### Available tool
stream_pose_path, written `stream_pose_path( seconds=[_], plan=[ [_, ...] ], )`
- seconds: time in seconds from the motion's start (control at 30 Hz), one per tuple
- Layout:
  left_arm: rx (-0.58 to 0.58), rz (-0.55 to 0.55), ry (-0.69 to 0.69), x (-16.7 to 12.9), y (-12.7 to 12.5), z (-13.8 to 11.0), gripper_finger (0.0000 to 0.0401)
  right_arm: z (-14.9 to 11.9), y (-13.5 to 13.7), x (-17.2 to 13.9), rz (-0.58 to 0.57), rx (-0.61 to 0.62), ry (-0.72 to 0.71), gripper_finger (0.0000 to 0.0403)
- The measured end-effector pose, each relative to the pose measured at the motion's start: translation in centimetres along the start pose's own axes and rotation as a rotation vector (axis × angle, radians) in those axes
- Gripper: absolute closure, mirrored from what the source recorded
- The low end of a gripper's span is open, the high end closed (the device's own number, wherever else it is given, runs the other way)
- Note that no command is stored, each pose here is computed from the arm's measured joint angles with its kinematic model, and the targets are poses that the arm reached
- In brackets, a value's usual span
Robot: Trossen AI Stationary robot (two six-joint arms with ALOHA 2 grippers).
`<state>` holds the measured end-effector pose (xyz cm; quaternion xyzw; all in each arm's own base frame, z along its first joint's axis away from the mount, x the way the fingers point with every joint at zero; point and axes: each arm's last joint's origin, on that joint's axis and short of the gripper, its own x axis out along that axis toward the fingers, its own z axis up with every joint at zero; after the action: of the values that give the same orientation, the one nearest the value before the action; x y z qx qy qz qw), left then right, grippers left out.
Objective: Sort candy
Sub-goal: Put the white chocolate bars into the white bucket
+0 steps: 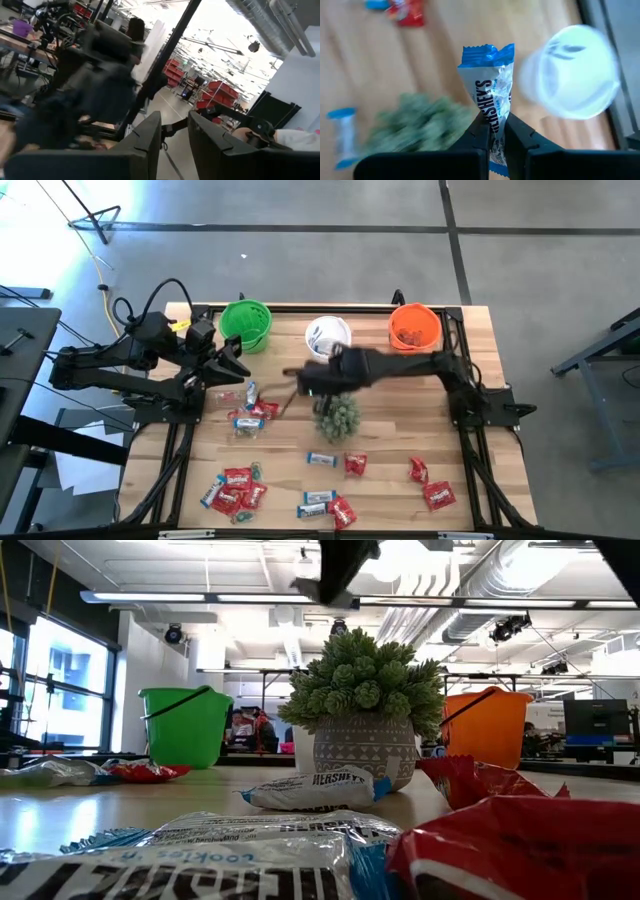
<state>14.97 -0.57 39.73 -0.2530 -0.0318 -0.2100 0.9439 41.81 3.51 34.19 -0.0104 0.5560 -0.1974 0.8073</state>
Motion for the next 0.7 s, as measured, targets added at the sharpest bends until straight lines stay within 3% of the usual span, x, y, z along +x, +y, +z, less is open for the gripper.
stream_pose_path(
  seconds=[0.27,0.5,0.7],
  plan=[
    [0.074,0.147,-0.087,0.0,0.4,0.3,0.0319,2.6,-7.6,2.7,-0.074,0.035,-0.052,0.0384],
    [0.133,0.299,-0.165,-0.2,0.8,0.5,0.0319,3.1,-14.1,4.6,-0.114,0.127,-0.035,0.0382],
    [0.17,0.367,-0.194,-0.3,1.0,0.6,0.0319,2.7,-17.4,6.9,-0.019,0.151,-0.002,0.0329]
  ],
)
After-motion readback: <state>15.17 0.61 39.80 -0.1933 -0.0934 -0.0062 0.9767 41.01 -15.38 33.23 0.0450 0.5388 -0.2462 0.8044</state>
